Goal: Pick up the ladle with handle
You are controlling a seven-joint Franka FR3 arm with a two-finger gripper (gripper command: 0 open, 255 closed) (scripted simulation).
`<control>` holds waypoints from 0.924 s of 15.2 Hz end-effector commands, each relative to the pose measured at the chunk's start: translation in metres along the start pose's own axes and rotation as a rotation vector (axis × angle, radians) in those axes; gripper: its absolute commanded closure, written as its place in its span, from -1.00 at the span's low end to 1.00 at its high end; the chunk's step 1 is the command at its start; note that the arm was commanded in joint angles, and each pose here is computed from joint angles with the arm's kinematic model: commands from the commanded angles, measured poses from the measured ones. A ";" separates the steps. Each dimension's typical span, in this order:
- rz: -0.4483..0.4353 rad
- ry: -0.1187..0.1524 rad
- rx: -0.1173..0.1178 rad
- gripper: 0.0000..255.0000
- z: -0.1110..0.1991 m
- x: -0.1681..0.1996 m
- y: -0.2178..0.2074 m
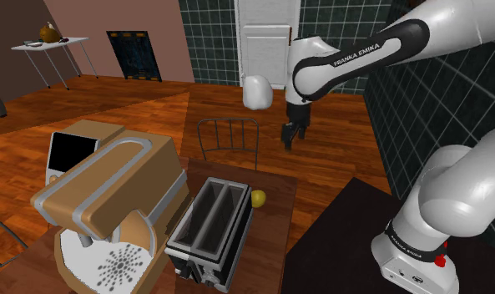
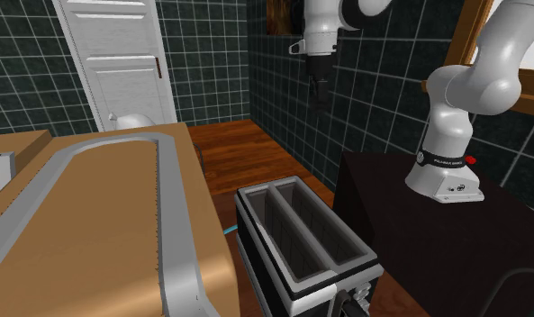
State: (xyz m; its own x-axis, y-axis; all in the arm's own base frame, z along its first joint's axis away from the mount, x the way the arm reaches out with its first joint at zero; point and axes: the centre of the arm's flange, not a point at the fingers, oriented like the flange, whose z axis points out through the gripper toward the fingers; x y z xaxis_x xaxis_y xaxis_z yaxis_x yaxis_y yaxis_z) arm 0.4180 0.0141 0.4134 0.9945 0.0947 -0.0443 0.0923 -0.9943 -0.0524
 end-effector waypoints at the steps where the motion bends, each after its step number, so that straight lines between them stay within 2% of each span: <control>1: -0.032 -0.005 0.007 -1.00 0.022 0.016 -0.005; 14: -0.233 -0.046 0.053 -1.00 0.157 0.115 -0.051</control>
State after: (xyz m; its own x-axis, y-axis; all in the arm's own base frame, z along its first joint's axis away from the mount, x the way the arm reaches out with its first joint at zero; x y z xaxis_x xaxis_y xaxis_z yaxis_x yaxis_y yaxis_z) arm 0.5145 0.0763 0.2640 0.9484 0.3093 -0.0696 0.3005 -0.9470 -0.1135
